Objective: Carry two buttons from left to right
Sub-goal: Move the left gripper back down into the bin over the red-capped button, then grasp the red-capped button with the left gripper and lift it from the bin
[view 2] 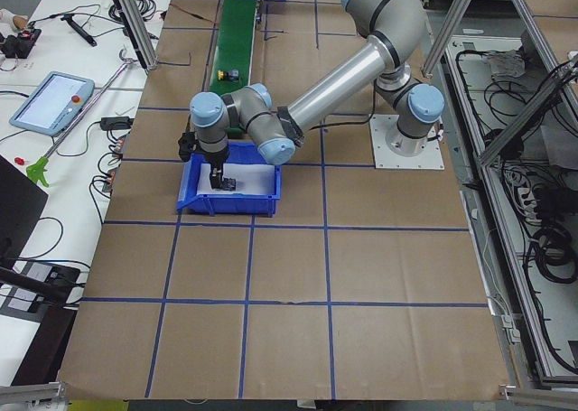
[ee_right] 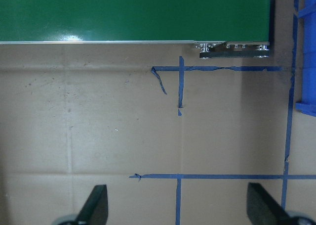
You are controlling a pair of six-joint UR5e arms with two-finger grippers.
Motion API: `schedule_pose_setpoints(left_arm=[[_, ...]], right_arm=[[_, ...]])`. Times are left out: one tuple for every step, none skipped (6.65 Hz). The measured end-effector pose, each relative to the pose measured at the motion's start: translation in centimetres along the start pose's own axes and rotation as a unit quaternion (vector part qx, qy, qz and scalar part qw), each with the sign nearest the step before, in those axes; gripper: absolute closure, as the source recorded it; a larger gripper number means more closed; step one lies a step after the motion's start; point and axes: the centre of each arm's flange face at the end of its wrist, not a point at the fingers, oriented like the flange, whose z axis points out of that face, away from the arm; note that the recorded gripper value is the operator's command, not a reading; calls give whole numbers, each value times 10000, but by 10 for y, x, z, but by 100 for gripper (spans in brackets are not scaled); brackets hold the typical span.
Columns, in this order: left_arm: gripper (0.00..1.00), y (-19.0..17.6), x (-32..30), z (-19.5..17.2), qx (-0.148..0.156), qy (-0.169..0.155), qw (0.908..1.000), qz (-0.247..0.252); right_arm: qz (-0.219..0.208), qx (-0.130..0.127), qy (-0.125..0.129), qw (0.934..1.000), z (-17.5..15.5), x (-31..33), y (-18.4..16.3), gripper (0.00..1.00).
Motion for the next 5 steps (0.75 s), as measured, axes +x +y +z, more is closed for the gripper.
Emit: schedule_pose_setpoints(left_arm=[[1, 0, 7, 8, 41, -32, 10000, 29], [1, 0, 12, 22, 91, -62, 9999, 59], [1, 0, 14, 35, 138, -84, 9998, 76], [1, 0, 14, 44, 151, -89, 9998, 79], [6, 0, 14, 49, 141, -80, 9998, 77]], right_arm=[[0, 0, -1, 10000, 0, 0, 0, 0], [0, 2, -4, 10000, 0, 0, 0, 0], [0, 3, -9, 10000, 0, 0, 0, 0], [0, -4, -14, 10000, 1, 0, 0, 0], [1, -44, -17, 10000, 5, 0, 1, 0]])
